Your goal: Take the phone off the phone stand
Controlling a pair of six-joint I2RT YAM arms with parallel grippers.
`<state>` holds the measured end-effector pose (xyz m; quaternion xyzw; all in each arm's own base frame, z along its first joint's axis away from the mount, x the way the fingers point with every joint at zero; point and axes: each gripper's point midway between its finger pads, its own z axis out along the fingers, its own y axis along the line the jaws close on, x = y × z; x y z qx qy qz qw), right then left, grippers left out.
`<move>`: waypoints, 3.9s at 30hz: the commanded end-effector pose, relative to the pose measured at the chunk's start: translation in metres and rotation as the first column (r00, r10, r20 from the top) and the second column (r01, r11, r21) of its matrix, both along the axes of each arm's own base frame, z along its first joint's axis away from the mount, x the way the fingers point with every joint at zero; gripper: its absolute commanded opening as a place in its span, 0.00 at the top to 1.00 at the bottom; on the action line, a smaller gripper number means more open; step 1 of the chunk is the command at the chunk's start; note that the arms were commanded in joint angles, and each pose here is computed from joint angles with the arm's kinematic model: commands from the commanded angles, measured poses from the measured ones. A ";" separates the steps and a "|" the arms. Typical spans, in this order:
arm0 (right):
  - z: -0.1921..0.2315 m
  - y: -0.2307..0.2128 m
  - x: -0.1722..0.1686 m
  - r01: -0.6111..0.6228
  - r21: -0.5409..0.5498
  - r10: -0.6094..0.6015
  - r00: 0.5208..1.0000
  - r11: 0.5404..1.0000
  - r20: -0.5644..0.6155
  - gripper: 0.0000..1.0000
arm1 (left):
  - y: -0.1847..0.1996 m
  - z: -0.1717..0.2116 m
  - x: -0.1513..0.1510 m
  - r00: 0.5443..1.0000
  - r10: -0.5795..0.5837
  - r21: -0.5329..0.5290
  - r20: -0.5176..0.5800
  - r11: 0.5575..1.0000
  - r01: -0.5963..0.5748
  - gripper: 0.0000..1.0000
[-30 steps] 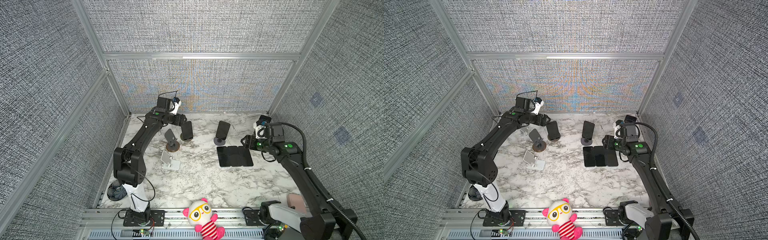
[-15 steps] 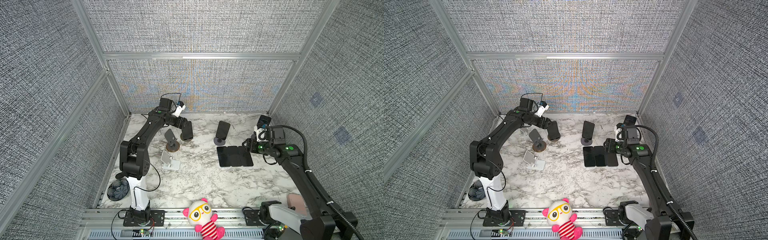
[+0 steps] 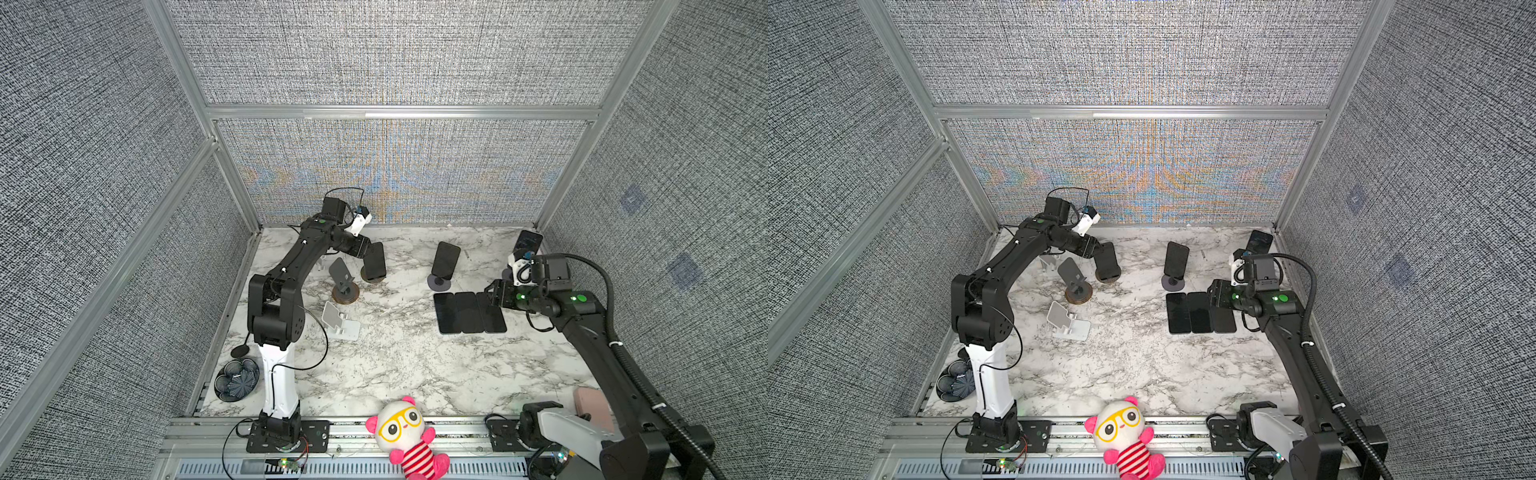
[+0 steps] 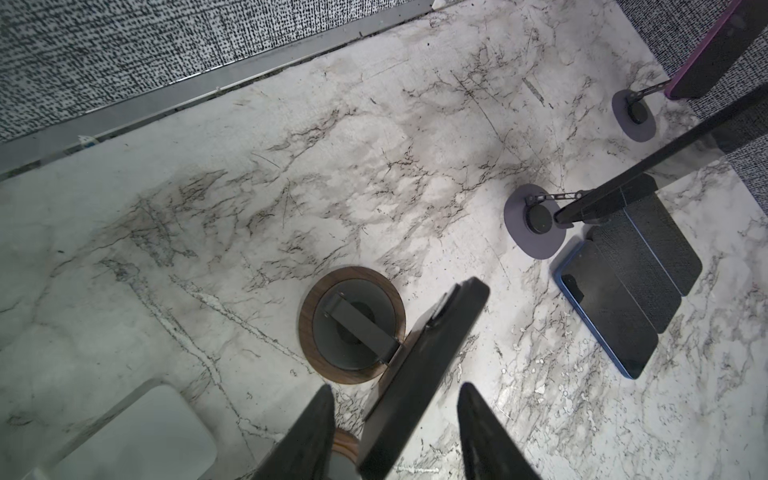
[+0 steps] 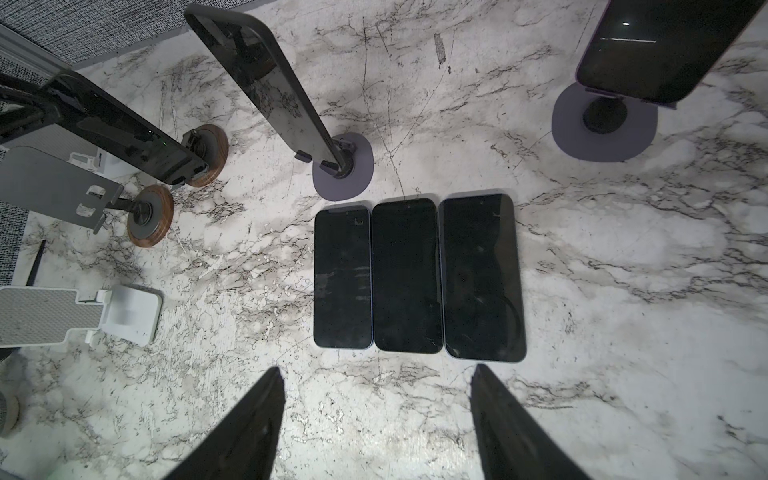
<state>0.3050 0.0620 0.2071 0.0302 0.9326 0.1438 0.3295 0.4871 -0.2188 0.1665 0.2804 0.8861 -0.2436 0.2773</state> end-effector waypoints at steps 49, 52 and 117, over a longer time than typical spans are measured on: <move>0.087 0.142 -0.054 -0.763 0.354 0.681 0.645 0.541 0.347 0.38 | -0.082 0.116 -0.196 0.809 -0.587 -0.248 0.030 0.780 0.574 1.00; 0.085 0.150 -0.051 -0.784 0.368 0.689 0.617 0.499 0.380 0.39 | -0.087 0.120 -0.204 0.780 -0.623 -0.290 0.056 0.737 0.610 1.00; 0.087 0.170 0.006 -0.686 0.418 0.535 0.726 0.595 0.431 1.00 | -0.143 0.124 -0.185 0.876 -0.421 -0.721 0.236 0.528 0.449 0.69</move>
